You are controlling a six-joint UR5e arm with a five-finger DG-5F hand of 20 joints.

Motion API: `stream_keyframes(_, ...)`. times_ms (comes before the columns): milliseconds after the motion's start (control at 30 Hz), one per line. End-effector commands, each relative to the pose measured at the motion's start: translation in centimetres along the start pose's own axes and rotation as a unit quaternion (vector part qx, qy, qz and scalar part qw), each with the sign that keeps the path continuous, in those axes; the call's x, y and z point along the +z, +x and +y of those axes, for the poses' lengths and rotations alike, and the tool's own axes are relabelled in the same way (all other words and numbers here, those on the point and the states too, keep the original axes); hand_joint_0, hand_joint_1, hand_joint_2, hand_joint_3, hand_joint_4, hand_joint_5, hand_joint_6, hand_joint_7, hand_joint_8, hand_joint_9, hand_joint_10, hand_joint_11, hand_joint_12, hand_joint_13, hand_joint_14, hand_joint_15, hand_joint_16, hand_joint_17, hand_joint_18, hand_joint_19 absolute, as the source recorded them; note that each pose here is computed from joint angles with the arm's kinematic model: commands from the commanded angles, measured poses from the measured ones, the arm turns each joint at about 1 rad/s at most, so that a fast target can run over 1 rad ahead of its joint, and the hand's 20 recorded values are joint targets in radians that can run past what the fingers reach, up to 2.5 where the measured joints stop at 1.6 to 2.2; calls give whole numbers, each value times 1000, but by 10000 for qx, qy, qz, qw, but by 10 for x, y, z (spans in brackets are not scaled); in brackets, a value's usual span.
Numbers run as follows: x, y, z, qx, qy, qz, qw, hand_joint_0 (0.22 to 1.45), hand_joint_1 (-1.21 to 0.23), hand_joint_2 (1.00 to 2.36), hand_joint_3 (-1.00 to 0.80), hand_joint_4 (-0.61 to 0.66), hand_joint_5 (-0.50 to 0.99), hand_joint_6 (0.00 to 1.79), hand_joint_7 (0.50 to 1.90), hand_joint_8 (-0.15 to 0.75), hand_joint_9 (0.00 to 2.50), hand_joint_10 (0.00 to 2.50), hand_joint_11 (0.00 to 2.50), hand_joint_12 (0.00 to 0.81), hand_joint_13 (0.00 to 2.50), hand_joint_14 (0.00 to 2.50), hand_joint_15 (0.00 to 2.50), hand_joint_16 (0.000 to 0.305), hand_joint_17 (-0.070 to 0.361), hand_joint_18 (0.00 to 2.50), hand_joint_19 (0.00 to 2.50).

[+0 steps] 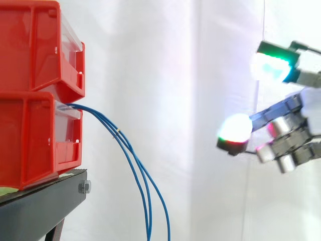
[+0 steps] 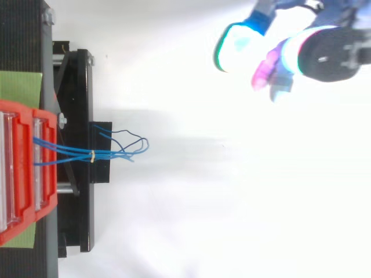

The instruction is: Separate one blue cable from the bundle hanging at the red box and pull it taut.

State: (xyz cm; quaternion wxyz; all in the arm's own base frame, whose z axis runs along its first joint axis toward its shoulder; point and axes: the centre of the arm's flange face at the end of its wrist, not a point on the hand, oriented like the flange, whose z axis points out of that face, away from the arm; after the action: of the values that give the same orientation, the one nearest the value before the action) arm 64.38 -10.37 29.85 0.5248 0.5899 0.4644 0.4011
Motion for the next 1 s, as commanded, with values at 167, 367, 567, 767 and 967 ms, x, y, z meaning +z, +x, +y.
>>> stream_keyframes(167,43,17,-30,-74,45,-25,10000,566,-695,1011,-343,300,-129,503,942,334,1012,20,560,318,808,20,468,44,99,627,644)
stream_keyframes(367,67,25,-61,-49,-129,-67,9999,564,-728,1012,-311,283,-145,503,935,309,886,17,475,315,513,10,235,39,87,267,212)
stream_keyframes(567,84,36,-70,-112,-315,-6,9994,485,-747,1000,-500,296,-166,503,879,306,705,9,281,332,272,0,12,44,100,15,0)
stream_keyframes(767,95,47,-72,-91,-568,70,9983,441,-735,1000,-500,306,-172,503,843,310,672,7,216,346,255,0,0,49,111,3,0)
stream_keyframes(967,96,61,-71,-282,-709,145,9970,441,-752,1000,-500,319,-170,502,837,311,669,7,231,353,285,0,9,51,114,47,2)
